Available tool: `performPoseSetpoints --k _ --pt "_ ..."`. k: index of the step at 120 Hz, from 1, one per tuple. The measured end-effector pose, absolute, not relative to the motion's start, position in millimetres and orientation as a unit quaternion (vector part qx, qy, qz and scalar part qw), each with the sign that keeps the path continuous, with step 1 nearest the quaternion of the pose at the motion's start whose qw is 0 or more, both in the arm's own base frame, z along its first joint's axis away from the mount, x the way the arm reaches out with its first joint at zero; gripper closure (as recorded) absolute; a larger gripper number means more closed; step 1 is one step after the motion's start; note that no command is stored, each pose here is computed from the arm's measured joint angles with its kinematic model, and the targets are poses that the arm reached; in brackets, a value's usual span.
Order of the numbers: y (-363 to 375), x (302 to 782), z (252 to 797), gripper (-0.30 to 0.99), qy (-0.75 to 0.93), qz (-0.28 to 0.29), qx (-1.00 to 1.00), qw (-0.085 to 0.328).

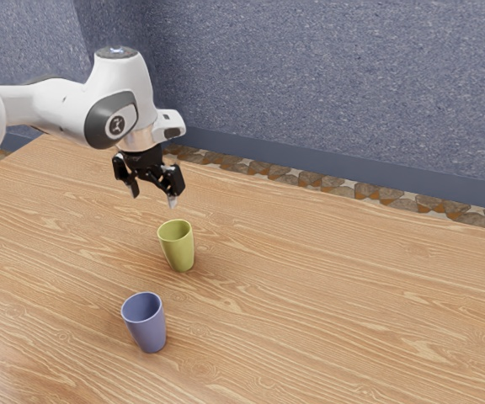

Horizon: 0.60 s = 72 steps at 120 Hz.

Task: Place the left cup onto the right cup

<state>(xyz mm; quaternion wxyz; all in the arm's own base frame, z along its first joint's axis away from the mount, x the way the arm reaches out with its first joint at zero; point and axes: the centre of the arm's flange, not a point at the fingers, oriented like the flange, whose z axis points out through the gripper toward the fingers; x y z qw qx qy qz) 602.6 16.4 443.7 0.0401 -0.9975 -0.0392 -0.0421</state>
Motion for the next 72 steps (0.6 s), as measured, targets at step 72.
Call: performPoseSetpoints --k 72 --pt "-4 599 438 0.0 -0.054 -0.046 -0.997 0.035"
